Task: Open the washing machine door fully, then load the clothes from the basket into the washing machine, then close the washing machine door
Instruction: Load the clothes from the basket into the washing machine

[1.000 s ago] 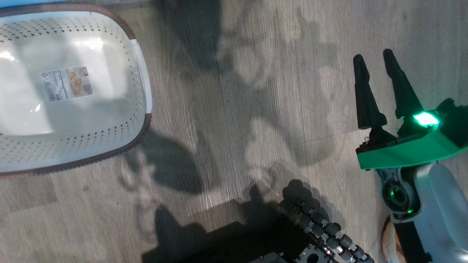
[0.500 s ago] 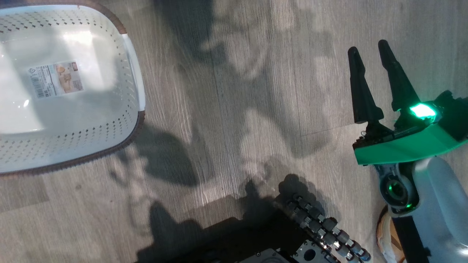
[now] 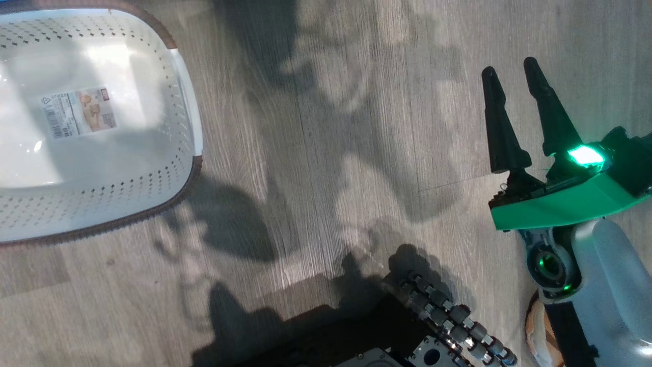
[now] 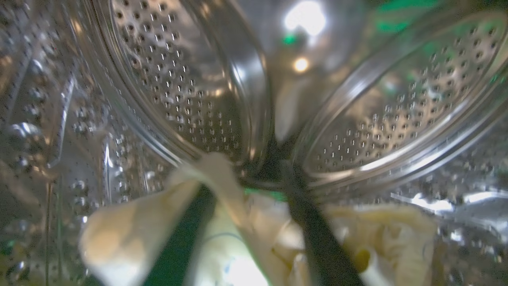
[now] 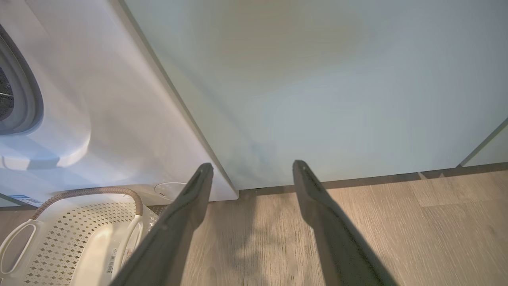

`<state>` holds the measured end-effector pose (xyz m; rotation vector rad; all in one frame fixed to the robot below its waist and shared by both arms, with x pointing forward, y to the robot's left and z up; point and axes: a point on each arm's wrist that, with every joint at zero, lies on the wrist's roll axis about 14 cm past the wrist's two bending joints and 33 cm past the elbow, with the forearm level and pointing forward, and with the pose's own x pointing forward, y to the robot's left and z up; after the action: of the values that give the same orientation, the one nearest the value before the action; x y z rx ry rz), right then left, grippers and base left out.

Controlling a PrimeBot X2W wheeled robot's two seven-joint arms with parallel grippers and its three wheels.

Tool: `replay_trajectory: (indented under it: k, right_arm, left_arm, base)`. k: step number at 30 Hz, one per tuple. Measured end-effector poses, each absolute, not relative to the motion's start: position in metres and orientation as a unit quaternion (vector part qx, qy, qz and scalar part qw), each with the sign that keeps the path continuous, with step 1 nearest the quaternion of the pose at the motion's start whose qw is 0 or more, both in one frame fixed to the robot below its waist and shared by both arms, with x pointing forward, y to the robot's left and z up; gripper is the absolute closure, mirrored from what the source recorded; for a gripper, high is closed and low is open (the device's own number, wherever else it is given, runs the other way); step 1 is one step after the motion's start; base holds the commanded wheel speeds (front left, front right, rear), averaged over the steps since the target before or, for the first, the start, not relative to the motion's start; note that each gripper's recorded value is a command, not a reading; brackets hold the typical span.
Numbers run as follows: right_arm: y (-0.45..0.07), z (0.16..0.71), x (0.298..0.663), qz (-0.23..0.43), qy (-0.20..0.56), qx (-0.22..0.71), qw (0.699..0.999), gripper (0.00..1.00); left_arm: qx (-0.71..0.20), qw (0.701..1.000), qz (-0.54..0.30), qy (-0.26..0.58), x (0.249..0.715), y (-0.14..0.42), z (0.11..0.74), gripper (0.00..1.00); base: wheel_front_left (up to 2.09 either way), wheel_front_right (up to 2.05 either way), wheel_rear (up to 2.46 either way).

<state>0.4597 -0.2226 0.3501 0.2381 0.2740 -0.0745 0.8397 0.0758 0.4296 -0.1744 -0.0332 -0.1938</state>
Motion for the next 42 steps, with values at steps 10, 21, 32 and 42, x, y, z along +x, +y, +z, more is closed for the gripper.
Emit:
replay_trajectory:
  k: [10, 21, 32, 42]
  right_arm:
    - [-0.219, 0.361, 0.463, -0.032, 0.122, 0.123, 0.984, 0.00]
    - [-0.215, 0.387, 0.466, -0.023, 0.089, 0.124, 0.988, 0.00]
    - [-0.215, 0.417, 0.448, -0.028, 0.061, 0.130, 0.989, 0.00]
    - [-0.220, 0.441, 0.415, -0.043, 0.043, 0.128, 0.990, 0.00]
  left_arm:
    - [-0.043, 0.986, -0.135, 0.083, 0.823, 0.062, 0.403, 0.00]
    - [-0.022, 0.976, -0.159, 0.150, 0.789, 0.054, 0.394, 0.00]
    - [-0.027, 0.967, -0.175, 0.185, 0.741, 0.046, 0.406, 0.00]
    - [-0.028, 0.960, -0.192, 0.201, 0.680, 0.042, 0.419, 0.00]
  base:
    - [0.00, 0.00, 0.00]
    - [0.00, 0.00, 0.00]
    - [0.00, 0.00, 0.00]
    - [0.00, 0.00, 0.00]
